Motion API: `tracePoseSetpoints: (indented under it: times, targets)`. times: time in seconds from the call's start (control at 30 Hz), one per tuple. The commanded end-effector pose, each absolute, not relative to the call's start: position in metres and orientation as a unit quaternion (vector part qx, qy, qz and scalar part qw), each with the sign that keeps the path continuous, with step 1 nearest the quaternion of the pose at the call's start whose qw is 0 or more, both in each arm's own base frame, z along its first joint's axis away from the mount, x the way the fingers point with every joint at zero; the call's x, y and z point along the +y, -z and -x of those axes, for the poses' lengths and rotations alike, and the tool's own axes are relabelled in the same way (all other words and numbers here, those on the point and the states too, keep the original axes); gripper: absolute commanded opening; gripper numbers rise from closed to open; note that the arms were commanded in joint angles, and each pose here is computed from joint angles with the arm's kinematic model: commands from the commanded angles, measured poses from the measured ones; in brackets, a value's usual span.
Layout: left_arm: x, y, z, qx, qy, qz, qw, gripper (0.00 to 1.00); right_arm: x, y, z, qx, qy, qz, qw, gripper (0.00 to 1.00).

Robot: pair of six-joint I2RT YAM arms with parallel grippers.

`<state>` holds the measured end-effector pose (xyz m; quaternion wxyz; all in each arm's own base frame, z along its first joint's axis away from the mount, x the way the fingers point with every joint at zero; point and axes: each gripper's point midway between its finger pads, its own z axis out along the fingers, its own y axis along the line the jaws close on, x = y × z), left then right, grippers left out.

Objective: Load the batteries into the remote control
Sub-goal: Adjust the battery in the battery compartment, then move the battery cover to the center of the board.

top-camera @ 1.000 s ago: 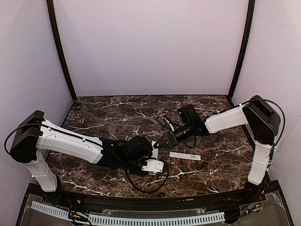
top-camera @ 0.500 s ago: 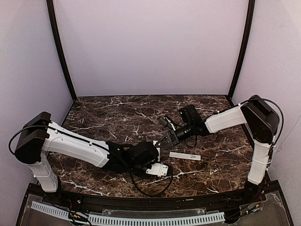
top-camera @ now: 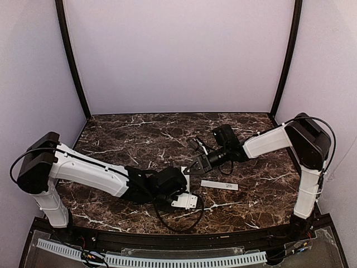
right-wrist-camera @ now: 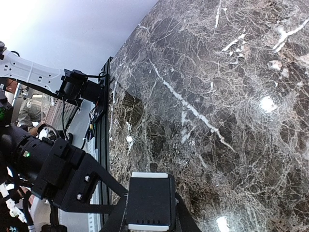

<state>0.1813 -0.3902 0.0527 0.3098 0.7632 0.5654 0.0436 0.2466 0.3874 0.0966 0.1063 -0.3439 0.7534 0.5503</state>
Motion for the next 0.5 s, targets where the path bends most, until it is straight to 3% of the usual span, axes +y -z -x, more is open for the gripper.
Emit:
tracePoseSetpoints:
  times: [0.0, 0.3, 0.47]
  targets:
    - [-0.352, -0.042, -0.181, 0.605, -0.045, -0.747, 0.272, 0.23, 0.39, -0.079, -0.241, 0.748, -0.531, 0.374, 0.135, 0.0]
    - [-0.339, -0.113, -0.201, 0.669, 0.02, -0.614, 0.418, 0.43, 0.385, -0.082, -0.245, 0.749, -0.537, 0.36, 0.143, 0.0]
    - [-0.317, -0.147, -0.223, 0.721, 0.051, -0.501, 0.476, 0.69, 0.383, -0.086, -0.25, 0.748, -0.544, 0.35, 0.147, 0.0]
